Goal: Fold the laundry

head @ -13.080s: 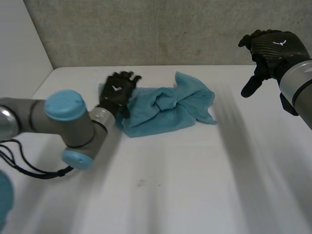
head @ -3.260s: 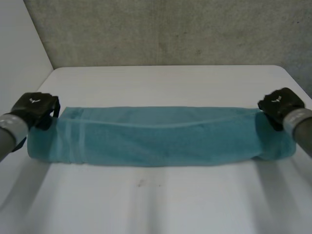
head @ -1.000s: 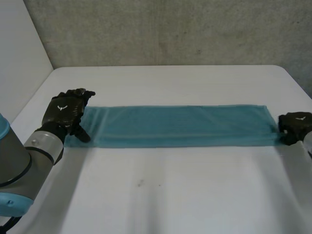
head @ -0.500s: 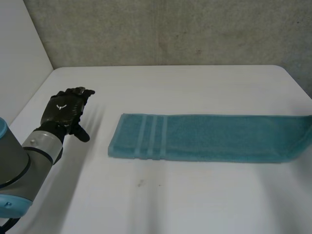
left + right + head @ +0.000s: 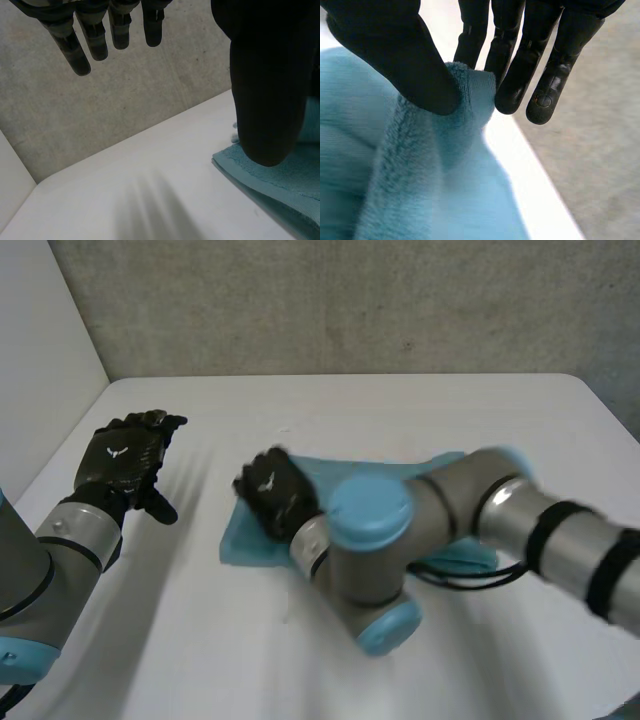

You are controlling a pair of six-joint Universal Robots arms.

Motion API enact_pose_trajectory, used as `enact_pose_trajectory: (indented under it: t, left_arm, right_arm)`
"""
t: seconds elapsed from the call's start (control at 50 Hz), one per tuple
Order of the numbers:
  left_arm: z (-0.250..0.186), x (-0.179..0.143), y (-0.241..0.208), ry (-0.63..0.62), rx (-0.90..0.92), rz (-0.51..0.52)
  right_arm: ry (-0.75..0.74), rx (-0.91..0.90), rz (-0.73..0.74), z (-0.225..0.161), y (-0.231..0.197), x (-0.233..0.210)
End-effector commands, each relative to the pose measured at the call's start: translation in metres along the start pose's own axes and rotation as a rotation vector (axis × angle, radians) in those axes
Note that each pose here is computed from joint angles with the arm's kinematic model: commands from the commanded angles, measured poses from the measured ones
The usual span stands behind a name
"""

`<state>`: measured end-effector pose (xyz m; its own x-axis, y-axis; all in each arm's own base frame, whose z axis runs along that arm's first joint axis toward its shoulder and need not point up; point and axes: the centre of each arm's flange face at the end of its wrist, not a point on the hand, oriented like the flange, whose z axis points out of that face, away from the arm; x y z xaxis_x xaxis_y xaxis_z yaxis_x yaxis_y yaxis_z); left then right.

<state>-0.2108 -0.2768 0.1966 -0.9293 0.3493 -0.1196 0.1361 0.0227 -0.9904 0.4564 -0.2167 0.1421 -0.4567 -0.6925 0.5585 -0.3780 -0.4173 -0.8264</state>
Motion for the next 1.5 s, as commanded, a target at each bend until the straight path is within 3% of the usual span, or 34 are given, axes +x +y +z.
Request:
enact_pose_trajectory:
  t: [0.02,0.1,0.16,0.24,0.38,0.5,0.62,0.74,1.06,1.24,1.5]
  left_arm:
    - [0.000,0.001,0.000,0.007,-0.001,-0.001]
    - [0.000,0.005,-0.002,0.018,0.008,0.000]
    - [0.001,0.007,-0.006,0.027,0.022,0.002]
    - [0.004,0.023,-0.019,0.078,0.070,0.012]
    - [0.009,0.066,-0.023,0.204,0.095,0.022]
    - [0.008,0.107,0.000,0.323,-0.013,0.039]
    - [0.005,0.111,0.024,0.345,-0.145,0.110]
    - [0.007,0.112,0.032,0.349,-0.156,0.154]
    - [0.021,0.111,0.051,0.309,-0.122,0.190]
    - [0.030,0.113,0.058,0.304,-0.069,0.281]
    - [0.030,0.110,0.063,0.298,-0.087,0.287]
  right_arm:
    - [0.014,-0.024,0.003,0.000,0.003,-0.008]
    - [0.096,-0.007,0.034,-0.005,-0.022,0.016]
    - [0.204,0.003,0.127,-0.016,-0.039,0.064]
    - [0.319,-0.027,0.275,-0.042,-0.034,0.125]
    - [0.375,-0.225,0.348,-0.083,0.005,0.155]
    - [0.360,-0.399,0.422,-0.117,0.051,0.152]
    - [0.320,-0.475,0.476,-0.138,0.079,0.145]
    - [0.353,-0.483,0.490,-0.152,0.099,0.142]
    - [0.355,-0.492,0.491,-0.159,0.109,0.130]
    - [0.349,-0.496,0.492,-0.159,0.110,0.128]
    - [0.360,-0.500,0.486,-0.159,0.111,0.130]
